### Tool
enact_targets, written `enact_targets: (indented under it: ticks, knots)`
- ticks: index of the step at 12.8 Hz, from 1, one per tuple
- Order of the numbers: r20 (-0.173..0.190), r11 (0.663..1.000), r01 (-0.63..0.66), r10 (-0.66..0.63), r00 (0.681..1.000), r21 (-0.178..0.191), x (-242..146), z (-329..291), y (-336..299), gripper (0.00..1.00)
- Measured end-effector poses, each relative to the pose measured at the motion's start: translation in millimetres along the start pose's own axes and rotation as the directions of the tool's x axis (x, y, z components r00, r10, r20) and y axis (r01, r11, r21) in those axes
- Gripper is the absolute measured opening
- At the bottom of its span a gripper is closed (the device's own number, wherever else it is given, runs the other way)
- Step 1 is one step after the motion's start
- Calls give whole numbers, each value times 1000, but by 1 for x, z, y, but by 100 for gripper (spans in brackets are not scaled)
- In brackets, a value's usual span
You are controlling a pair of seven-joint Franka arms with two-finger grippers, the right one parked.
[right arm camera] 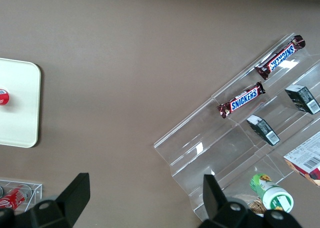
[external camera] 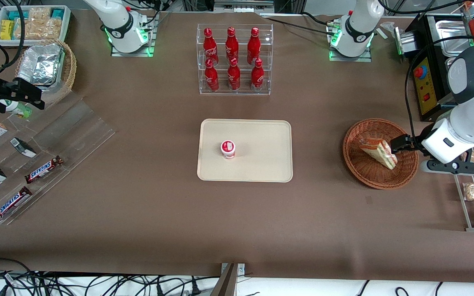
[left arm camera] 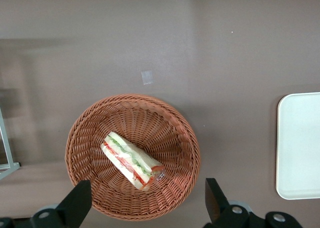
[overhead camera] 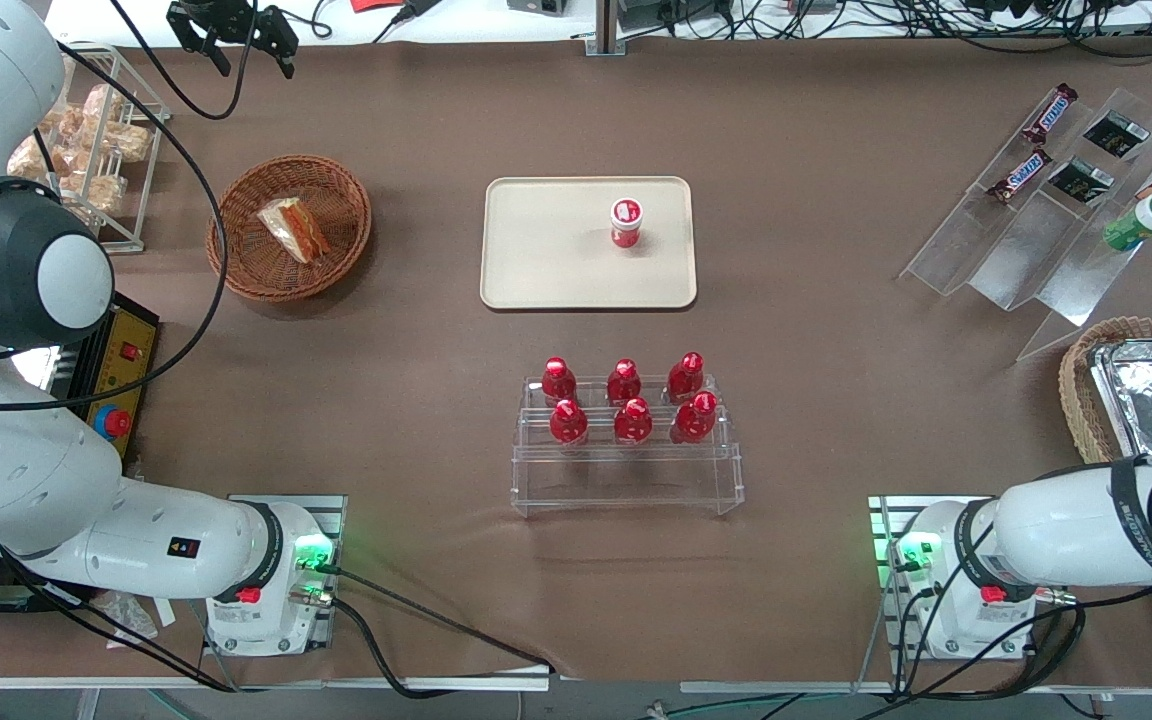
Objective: Place sandwich from basket to tray
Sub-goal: 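Lower the open left gripper over the wrapped sandwich in the basket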
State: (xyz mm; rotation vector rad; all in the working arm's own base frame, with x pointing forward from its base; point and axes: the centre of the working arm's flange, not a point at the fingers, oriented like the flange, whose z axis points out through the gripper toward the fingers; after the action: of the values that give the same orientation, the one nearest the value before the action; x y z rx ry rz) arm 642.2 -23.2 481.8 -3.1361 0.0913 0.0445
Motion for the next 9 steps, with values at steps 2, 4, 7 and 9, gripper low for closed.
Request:
enact_targets:
  ticks: [2,4,7,9]
  knots:
    - [0,1000,1,-1,1000,0,0,0,0,100]
    - [0,1000,8,-8,1000,0,0,0,0,100]
    - [1,999,41,-41,999,17,0,1,1,100]
    - [6,998,53,-53,999,27,1,4,0,100]
